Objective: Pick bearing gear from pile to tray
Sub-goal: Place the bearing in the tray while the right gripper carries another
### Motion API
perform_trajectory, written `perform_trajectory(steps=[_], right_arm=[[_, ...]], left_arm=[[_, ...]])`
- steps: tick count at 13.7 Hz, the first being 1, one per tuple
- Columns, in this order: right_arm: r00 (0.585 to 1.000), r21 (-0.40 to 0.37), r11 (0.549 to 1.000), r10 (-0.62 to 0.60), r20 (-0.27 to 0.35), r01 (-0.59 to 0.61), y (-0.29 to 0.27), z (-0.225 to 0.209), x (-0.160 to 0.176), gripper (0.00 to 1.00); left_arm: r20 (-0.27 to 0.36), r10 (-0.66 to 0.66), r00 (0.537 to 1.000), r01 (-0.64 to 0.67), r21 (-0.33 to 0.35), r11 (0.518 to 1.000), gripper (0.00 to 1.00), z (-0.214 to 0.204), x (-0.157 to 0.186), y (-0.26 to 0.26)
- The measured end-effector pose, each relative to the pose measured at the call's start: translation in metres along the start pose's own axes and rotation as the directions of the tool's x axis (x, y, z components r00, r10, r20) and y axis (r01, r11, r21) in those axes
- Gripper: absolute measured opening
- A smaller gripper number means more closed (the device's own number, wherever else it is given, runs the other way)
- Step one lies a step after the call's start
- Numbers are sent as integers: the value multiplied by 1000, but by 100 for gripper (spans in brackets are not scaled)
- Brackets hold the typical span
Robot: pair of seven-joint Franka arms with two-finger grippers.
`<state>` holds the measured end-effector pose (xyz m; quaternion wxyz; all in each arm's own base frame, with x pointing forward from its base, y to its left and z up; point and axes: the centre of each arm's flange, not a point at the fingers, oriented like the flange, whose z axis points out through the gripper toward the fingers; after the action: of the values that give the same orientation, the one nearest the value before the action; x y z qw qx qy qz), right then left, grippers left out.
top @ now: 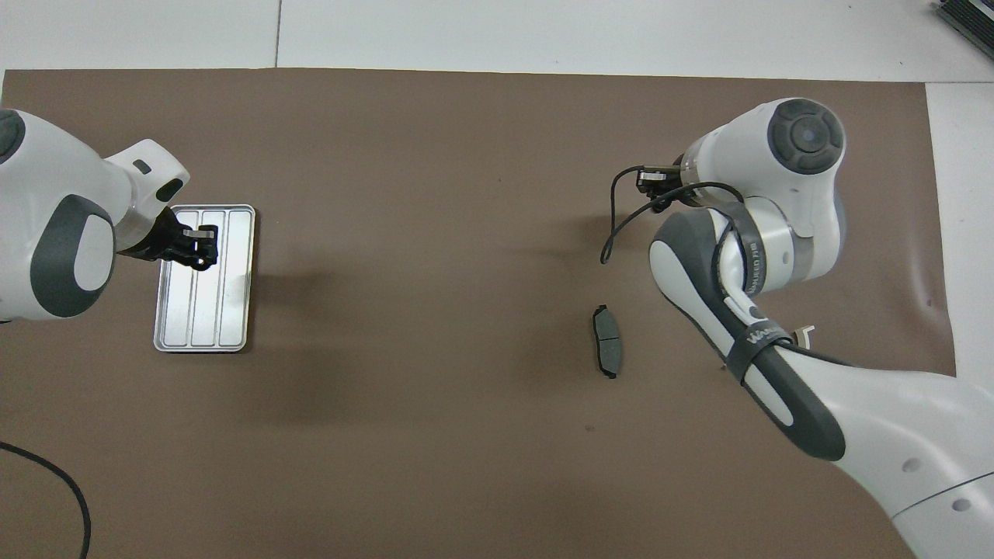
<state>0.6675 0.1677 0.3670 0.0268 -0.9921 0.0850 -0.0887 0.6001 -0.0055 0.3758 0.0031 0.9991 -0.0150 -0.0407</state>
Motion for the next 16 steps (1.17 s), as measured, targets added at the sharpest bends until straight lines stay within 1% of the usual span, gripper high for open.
perform_trajectory(steps=[3, 5, 7, 8, 10, 11, 12, 13, 14, 16], right_arm=[[998, 25, 998, 60, 6, -60, -81, -4, -40, 34], [996, 36, 996, 83, 14, -83, -133, -4, -71, 34], [995, 27, 995, 99, 9, -100, -171, 2, -96, 34], [994, 21, 994, 111, 2, -111, -190, 7, -108, 34], [991, 5, 991, 132, 6, -132, -221, 17, -128, 34], [990, -3, 990, 142, 15, -142, -235, 23, -139, 34], [989, -4, 989, 146, 21, -146, -250, 28, -150, 34], [989, -2, 989, 148, 24, -148, -262, 32, -159, 34], [988, 0, 988, 154, 26, -154, -271, 34, -166, 34], [987, 3, 988, 157, 28, -157, -279, 35, -174, 34]], left_arm=[[-9, 55, 998, -55, -2, 998, 35, 33, -25, -37], [-21, 89, 996, -89, 0, 996, 35, 50, -42, -47], [-27, 114, 993, -114, 2, 993, 35, 57, -52, -54], [-29, 120, 992, -120, 4, 993, 41, 57, -55, -56], [-37, 124, 992, -124, 6, 992, 63, 54, -56, -57], [-41, 126, 991, -126, 7, 992, 71, 53, -56, -56], [-48, 128, 991, -128, 9, 992, 71, 51, -55, -55], [-61, 133, 989, -132, 12, 991, 78, 46, -51, -53], [-77, 134, 988, -133, 14, 991, 78, 38, -46, -47], [-120, 107, 987, -105, 16, 994, 78, 18, -32, -17]])
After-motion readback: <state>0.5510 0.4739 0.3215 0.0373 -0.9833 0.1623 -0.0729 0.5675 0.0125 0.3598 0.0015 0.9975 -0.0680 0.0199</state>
